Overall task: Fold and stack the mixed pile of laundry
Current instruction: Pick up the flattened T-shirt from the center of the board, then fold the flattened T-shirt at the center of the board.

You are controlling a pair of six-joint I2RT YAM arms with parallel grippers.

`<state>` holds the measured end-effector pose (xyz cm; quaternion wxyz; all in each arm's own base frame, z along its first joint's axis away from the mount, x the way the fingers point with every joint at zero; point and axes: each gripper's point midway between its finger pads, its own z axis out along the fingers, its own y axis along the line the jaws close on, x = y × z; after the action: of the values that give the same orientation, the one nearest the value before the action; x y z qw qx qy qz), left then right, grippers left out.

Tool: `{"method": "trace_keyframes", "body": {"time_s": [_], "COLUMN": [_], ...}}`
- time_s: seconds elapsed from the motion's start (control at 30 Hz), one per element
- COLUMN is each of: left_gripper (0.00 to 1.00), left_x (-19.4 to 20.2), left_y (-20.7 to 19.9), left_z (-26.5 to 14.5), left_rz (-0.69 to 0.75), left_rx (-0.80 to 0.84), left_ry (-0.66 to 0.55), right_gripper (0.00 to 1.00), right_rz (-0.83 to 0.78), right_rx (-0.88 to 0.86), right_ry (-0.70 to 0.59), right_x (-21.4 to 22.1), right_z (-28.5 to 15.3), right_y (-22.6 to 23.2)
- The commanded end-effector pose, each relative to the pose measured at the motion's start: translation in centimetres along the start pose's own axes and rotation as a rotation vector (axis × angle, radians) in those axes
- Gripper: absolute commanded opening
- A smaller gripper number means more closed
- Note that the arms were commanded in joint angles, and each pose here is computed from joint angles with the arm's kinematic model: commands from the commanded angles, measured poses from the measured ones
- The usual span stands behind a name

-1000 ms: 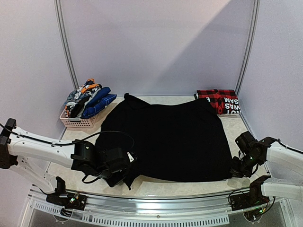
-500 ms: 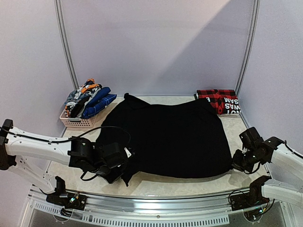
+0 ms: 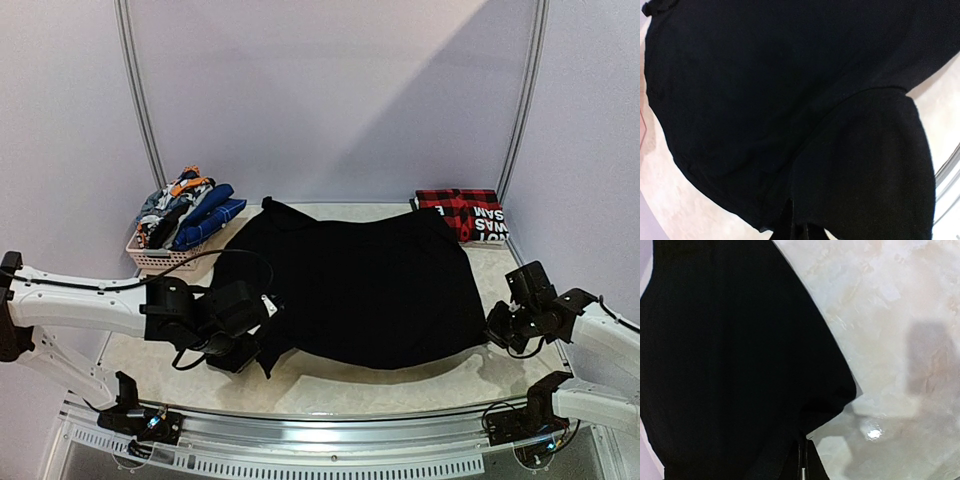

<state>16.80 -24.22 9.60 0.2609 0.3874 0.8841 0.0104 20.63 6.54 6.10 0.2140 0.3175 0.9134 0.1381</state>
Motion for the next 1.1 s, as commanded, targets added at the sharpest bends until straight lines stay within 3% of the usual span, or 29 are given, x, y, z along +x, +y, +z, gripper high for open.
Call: {"method": "trace_keyframes", "body": {"time_s": [0.0, 0.47, 0.77, 1.07], "left_gripper": [0.0, 0.0, 0.0, 0.0], "left_x": [-1.9, -4.7, -6.0, -7.1], "left_y": [1.2, 3.0, 5.3, 8.1], "left_z": [-0.9, -0.9, 2.3, 4.1], "left_rz": [0.007, 0.073, 0.051, 0.03], "left_rx": [-0.026, -0.015, -0.028, -0.062], "left_ry": [-0.045, -0.017, 0.068, 0.123], "right_gripper": [0.0, 0.0, 0.0, 0.0], "right_rz": [0.067, 0.084, 0.089, 0.049], "right_rx": [-0.085, -0.139, -0.133, -0.081], "right_ry": [-0.092, -0.191, -0.293, -0.288], "right_x": [-2.3, -4.5, -6.9, -8.2], "right_z": [-1.1, -1.5, -1.3, 1.3], "right_y": [2.3, 3.9, 4.7, 6.5]}}
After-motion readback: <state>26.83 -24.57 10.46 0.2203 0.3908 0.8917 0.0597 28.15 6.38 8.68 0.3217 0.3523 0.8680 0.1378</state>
